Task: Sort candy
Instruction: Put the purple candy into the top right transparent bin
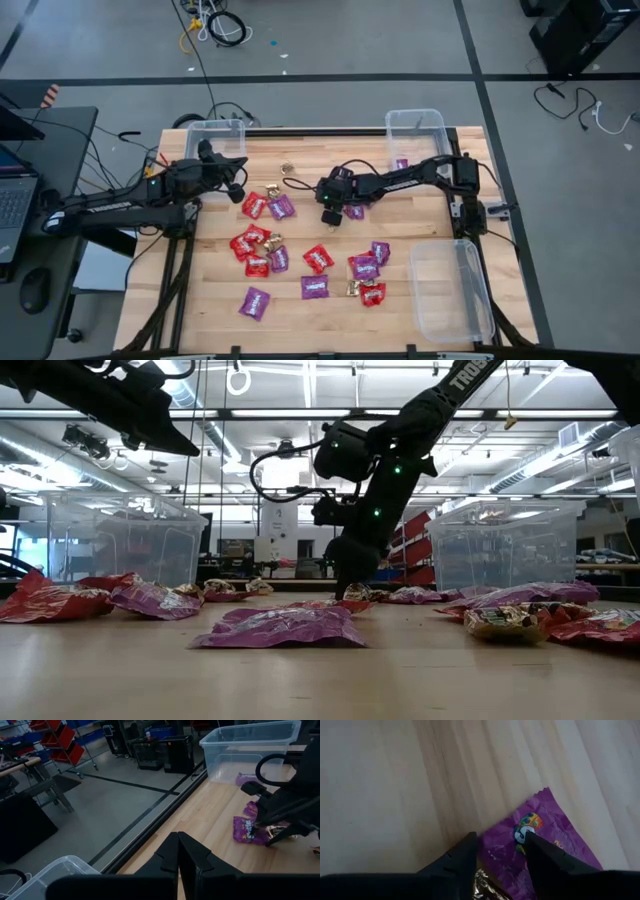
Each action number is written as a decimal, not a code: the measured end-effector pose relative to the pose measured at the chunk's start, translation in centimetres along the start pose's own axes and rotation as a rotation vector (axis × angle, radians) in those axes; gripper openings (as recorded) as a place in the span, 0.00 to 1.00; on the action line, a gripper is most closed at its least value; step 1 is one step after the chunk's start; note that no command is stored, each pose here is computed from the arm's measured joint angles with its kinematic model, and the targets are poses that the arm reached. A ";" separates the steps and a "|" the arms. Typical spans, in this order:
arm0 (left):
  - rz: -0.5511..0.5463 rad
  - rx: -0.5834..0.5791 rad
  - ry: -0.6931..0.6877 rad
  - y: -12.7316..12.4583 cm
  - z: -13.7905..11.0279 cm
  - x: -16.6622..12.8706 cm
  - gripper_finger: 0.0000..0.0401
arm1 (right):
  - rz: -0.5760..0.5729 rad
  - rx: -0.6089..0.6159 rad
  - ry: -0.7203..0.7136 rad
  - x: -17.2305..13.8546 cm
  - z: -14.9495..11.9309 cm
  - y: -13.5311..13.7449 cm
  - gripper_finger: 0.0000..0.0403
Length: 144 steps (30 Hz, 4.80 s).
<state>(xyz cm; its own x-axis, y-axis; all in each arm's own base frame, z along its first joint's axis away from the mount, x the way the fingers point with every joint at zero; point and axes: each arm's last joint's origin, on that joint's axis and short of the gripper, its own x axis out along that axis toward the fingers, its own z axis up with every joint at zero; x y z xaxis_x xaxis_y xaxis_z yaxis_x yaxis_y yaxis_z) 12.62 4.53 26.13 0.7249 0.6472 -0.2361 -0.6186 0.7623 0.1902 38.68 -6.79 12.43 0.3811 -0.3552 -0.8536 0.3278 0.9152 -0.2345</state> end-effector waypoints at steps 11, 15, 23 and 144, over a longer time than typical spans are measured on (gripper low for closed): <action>0.000 0.001 0.002 0.0 0.0 0.0 0.02 | 0.007 0.039 0.025 0.1 -0.2 -0.2 0.05; 0.000 0.001 0.003 0.0 0.0 0.0 0.02 | 0.012 0.064 0.022 0.1 -0.2 -0.3 0.02; 0.000 0.006 0.004 0.0 0.0 0.0 0.02 | 0.040 0.081 0.003 -0.5 0.1 -0.4 0.00; 0.000 0.005 0.010 0.0 -0.1 0.0 0.02 | -0.316 0.647 -0.104 -19.2 -13.7 -20.0 0.07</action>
<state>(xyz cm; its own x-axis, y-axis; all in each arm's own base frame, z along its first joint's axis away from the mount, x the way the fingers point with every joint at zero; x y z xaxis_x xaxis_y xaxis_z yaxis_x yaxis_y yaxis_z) 12.58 4.52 26.03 0.7215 0.6473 -0.2458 -0.6172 0.7622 0.1955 12.96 -15.71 27.14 0.2528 -0.6297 -0.7345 0.8693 0.4812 -0.1134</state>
